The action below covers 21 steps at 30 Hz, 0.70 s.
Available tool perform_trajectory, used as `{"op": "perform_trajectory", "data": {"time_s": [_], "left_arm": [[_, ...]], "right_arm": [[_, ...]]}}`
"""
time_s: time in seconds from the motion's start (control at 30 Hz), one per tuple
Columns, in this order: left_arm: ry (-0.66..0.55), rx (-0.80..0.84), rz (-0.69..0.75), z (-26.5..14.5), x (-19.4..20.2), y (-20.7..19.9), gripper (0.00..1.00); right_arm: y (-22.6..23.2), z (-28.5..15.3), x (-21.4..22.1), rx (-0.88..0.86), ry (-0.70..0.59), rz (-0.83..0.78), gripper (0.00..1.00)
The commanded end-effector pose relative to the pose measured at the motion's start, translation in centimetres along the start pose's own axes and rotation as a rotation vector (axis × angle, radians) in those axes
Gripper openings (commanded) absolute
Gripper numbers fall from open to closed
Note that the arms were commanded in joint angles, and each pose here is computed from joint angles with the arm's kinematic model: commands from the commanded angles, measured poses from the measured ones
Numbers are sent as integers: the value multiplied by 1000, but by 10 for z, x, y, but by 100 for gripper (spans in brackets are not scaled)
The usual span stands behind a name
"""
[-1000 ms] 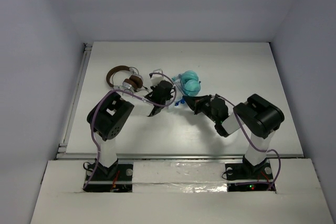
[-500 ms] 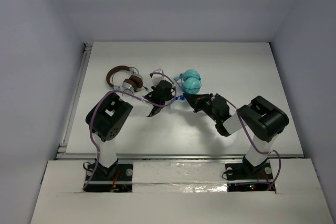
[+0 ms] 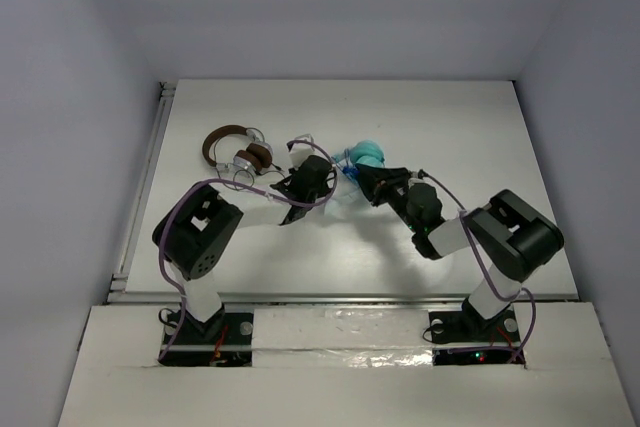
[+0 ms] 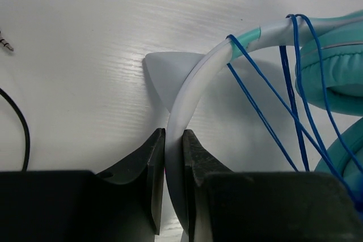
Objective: Wrap the headphones
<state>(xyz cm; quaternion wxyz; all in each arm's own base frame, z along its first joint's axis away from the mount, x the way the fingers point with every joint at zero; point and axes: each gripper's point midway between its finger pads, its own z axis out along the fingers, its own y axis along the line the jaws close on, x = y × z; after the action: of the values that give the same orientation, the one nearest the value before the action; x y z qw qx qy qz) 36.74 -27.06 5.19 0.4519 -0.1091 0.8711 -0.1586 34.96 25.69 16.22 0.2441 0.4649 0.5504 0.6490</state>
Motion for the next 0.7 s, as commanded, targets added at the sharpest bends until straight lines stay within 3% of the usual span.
{"op": "perform_trajectory", "data": {"time_s": [0.0, 0.07, 0.2, 0.27, 0.3, 0.33, 0.43, 0.47, 0.67], "left_arm": [[13, 96, 68, -25, -12, -34, 0], [9, 82, 90, -28, -17, -33, 0], [-26, 67, 138, -32, -37, -39, 0], [-39, 56, 171, -34, -45, -39, 0], [-53, 65, 175, -35, -53, -46, 0], [-52, 61, 194, -35, -55, -46, 0], [-59, 76, 201, -35, -61, -54, 0], [-60, 76, 201, -33, -64, -53, 0], [-56, 126, 209, -32, -64, -58, 0]], "right_arm": [[60, 7, 14, -184, 16, -116, 34], [44, 10, 13, -97, 6, -192, 51], [33, 4, 11, -3, -5, -318, 57], [26, 0, 13, 68, 9, -420, 71], [29, 0, 19, 78, 25, -455, 73], [26, -2, 19, 104, 31, -510, 85], [31, -17, 20, 127, 38, -588, 80], [29, -22, 19, 140, 43, -615, 99], [74, -62, 29, 54, 40, -745, 100]]}}
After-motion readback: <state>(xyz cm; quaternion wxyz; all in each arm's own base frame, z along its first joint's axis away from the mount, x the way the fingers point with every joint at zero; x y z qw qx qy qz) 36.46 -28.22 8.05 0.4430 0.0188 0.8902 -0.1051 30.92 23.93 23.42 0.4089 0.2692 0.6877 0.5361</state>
